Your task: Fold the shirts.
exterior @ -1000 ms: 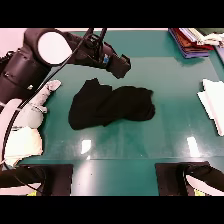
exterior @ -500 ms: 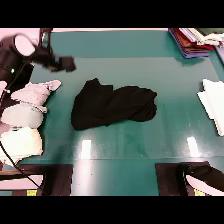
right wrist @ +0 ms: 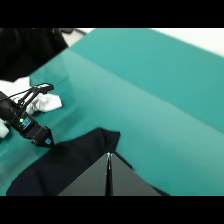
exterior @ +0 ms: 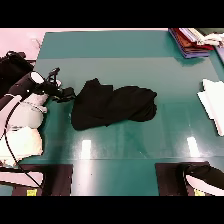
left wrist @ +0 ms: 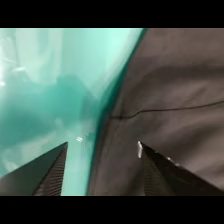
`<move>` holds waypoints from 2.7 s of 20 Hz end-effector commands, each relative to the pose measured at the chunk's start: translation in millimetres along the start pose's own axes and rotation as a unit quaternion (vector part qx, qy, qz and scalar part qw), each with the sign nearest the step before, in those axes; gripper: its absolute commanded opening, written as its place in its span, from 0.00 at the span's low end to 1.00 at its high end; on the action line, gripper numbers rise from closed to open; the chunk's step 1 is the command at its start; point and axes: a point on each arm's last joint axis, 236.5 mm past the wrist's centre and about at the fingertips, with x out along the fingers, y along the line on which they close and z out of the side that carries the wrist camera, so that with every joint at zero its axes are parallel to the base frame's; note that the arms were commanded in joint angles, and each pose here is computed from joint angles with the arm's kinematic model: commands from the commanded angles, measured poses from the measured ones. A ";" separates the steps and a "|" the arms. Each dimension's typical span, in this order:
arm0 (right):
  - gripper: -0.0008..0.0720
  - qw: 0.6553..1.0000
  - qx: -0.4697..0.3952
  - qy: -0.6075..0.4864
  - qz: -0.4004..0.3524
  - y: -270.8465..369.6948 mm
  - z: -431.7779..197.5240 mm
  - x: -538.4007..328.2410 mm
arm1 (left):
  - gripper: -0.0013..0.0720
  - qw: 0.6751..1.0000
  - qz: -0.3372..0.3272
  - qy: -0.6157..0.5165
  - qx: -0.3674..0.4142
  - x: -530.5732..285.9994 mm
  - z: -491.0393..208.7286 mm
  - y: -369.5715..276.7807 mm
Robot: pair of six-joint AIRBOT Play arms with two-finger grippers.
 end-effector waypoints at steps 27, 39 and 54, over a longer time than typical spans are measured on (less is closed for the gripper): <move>0.61 0.798 0.510 0.315 -0.059 -161.9 -453.1 119.5 | 0.05 0.991 -0.073 -0.087 0.077 -65.0 72.1 -82.5; 0.04 0.923 0.308 0.221 -0.070 -192.2 -280.4 116.3 | 0.05 0.958 -0.033 -0.226 0.172 -206.8 108.2 -124.6; 0.04 0.959 0.067 -0.111 -0.251 -79.1 -8.6 -192.0 | 0.05 0.645 -0.080 -0.698 0.299 -675.3 -59.2 -263.6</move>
